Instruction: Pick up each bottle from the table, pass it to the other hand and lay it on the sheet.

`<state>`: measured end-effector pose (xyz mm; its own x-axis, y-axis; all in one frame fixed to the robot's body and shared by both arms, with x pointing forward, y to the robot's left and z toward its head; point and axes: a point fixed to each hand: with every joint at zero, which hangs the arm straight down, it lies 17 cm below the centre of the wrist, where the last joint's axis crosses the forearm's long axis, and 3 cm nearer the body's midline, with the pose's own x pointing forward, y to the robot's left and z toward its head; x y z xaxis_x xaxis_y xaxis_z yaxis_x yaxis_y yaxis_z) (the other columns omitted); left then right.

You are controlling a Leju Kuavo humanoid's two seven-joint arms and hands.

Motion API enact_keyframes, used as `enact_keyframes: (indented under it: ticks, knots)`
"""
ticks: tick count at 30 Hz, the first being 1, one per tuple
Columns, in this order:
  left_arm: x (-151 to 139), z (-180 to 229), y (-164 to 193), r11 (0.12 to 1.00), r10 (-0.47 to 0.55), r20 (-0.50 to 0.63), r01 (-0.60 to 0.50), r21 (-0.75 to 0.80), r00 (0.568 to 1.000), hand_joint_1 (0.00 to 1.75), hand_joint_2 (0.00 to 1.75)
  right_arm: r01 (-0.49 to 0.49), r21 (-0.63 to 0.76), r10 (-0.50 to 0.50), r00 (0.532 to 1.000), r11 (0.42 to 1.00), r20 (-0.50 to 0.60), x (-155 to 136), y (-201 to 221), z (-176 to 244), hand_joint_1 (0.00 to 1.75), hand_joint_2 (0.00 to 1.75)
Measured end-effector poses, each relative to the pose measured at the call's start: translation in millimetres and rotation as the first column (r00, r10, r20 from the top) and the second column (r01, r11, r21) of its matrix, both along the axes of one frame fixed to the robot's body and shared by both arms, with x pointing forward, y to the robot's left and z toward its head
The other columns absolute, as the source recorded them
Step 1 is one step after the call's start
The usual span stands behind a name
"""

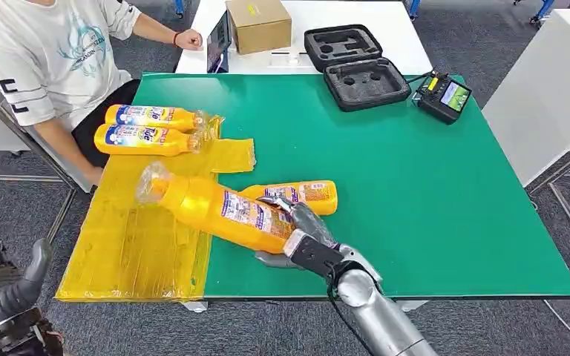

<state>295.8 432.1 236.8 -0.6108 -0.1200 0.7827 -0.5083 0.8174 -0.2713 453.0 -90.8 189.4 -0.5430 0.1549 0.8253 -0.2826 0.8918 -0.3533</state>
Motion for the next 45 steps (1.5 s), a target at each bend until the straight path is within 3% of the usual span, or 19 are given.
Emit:
enact_keyframes:
  ticks: [6, 15, 23, 45]
  knots:
    - [33, -13, -51, 0.961, -0.266, -0.022, 0.264, -0.079, 0.964, 0.0, 1.75, -0.006, 0.082, 0.003, 0.999, 0.997, 0.032, -13, 9, 2, 1.75, 1.75]
    - [75, -33, -121, 0.884, -0.46, -0.074, 0.449, -0.128, 0.885, 0.0, 1.75, -0.073, 0.135, 0.073, 0.997, 0.988, 0.005, -29, 64, -8, 1.75, 1.75]
    - [87, -49, -153, 0.835, -0.543, -0.098, 0.523, -0.171, 0.834, 0.0, 1.75, -0.137, 0.122, 0.146, 0.987, 0.983, -0.072, -42, 92, -33, 1.75, 1.75]
    - [85, -65, -158, 0.811, -0.578, -0.113, 0.552, -0.194, 0.808, 0.0, 1.75, -0.119, 0.142, 0.138, 0.982, 0.983, -0.128, -38, 88, -51, 1.75, 1.75]
